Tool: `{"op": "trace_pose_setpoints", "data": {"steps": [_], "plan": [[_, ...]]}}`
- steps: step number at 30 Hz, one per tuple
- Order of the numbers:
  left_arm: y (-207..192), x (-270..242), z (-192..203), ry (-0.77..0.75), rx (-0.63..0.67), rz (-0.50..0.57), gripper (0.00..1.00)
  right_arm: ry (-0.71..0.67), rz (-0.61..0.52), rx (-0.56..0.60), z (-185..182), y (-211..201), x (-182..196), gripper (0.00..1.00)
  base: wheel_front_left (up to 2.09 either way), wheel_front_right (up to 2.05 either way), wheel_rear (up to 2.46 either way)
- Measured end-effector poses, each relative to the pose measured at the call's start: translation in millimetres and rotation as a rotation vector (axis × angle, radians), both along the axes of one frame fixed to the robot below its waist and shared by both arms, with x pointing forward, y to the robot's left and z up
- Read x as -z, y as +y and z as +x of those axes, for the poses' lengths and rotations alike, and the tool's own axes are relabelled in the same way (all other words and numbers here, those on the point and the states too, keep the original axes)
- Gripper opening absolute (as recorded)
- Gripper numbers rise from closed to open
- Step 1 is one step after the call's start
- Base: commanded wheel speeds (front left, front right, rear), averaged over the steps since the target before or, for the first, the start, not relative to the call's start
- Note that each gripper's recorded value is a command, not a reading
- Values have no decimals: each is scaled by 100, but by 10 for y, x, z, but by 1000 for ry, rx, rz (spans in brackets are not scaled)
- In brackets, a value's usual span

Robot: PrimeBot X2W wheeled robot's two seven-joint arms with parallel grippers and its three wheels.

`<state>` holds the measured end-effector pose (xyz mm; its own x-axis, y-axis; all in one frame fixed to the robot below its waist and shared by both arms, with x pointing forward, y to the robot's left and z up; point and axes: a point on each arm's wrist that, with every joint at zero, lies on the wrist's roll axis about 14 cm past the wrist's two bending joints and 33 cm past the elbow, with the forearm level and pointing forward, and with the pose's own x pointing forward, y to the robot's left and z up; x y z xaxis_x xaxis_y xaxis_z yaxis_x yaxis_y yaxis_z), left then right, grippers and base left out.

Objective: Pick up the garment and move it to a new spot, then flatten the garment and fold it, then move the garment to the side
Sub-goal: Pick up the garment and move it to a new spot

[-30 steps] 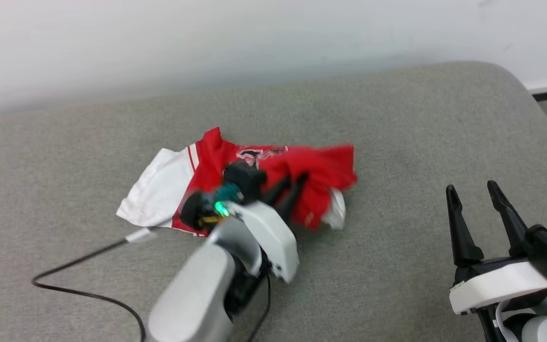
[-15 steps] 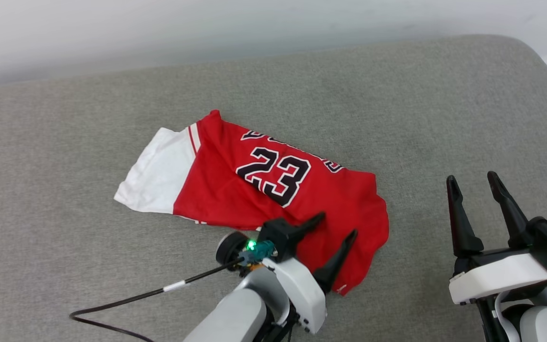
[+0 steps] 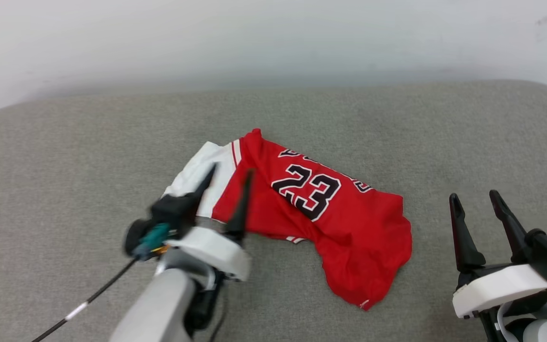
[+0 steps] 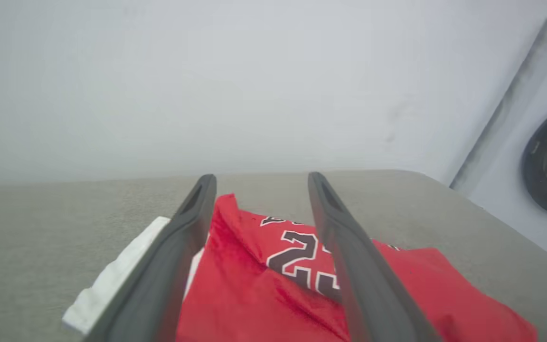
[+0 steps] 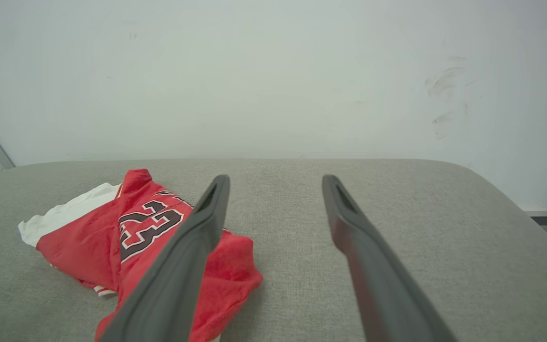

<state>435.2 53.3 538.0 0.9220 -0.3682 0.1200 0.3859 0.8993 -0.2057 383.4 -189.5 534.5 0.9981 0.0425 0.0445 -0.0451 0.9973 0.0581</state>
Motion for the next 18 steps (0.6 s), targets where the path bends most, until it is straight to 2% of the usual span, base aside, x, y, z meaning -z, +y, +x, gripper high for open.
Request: {"op": "trace_pose_setpoints", "data": {"steps": [5, 9, 12, 18], "plan": [[701, 38, -71, -1, -194, 45, 100, 6, 2, -19, -53, 63, -3, 100, 0, 0, 0], [1077, 103, -245, 10, -281, 85, 100, 11, 4, -29, -121, 99, -1, 100, 0, 0, 0], [1202, 144, -382, 17, -306, 113, 100, 18, 4, -27, -191, 91, 14, 100, 0, 0, 0], [1166, 168, -546, 31, -295, 117, 100, 20, 3, -21, -292, 72, 6, 100, 0, 0, 0]]}}
